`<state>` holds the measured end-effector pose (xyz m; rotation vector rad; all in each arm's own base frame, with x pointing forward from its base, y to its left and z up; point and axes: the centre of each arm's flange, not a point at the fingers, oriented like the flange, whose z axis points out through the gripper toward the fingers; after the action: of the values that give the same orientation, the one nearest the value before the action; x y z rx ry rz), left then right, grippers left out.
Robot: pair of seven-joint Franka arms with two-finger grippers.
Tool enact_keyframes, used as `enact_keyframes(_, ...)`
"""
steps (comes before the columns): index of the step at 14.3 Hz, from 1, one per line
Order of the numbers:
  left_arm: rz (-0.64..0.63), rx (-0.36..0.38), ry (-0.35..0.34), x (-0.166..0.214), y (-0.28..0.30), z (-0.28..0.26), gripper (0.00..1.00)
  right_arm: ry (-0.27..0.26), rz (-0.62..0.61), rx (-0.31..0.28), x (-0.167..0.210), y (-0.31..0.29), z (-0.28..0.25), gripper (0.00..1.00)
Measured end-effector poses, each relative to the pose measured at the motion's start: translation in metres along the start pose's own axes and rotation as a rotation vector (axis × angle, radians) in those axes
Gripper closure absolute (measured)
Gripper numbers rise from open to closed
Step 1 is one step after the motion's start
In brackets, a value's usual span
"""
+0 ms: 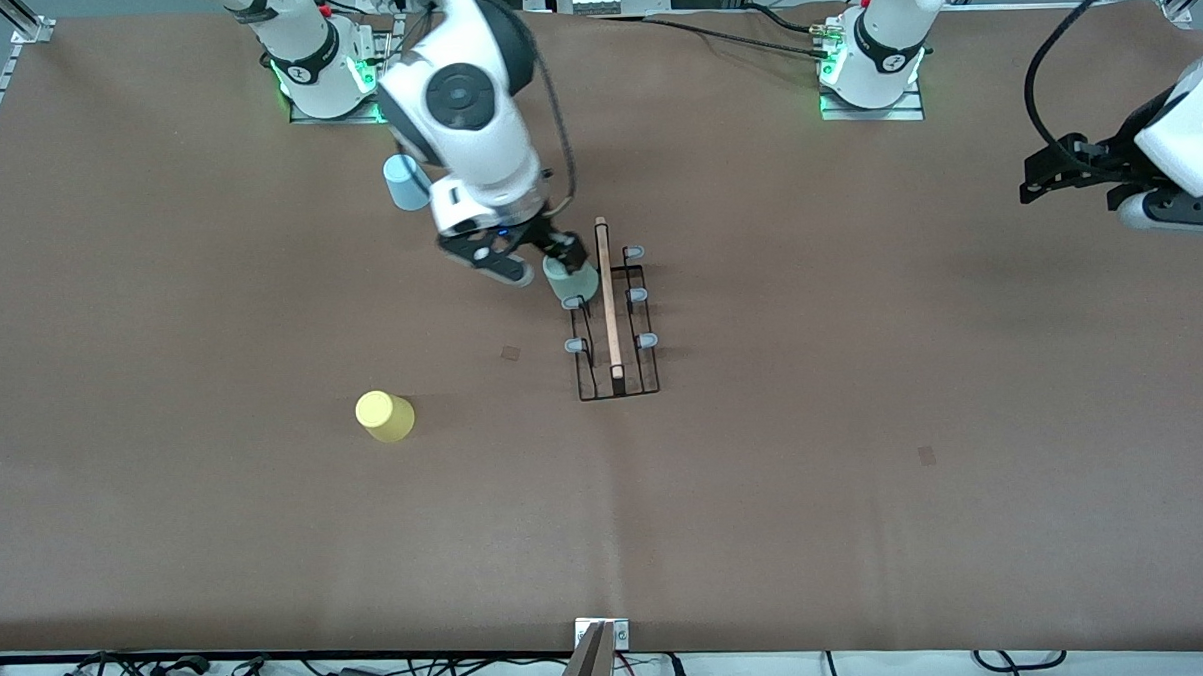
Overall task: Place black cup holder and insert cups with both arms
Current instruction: 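Open the right gripper and move it to the yellow cup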
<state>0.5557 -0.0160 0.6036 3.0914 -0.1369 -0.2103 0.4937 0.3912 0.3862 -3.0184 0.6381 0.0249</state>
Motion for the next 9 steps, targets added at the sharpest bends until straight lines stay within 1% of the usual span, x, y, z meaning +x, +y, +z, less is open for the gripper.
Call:
enact_keyframes(1,-0.003,0.0,0.0,0.001,-0.001,0.0,0.0,-0.007,-0.062,-0.031,0.023,0.021,-0.011,0.0)
enact_keyframes(3,-0.016,-0.002,-0.004,0.001,-0.006,0.0,0.0,-0.021,-0.187,-0.057,0.073,0.064,-0.021,0.0)
enact_keyframes(6,-0.034,-0.012,-0.028,0.0,-0.016,0.005,0.0,-0.034,-0.358,-0.066,0.134,0.117,-0.009,0.0)
enact_keyframes(8,-0.031,-0.037,-0.011,0.003,-0.013,0.004,0.0,-0.017,-0.457,-0.06,0.169,0.145,0.004,0.0)
enact_keyframes(9,-0.025,-0.045,-0.007,0.003,-0.009,0.003,0.0,0.0,-0.496,-0.052,0.185,0.157,0.011,0.0)
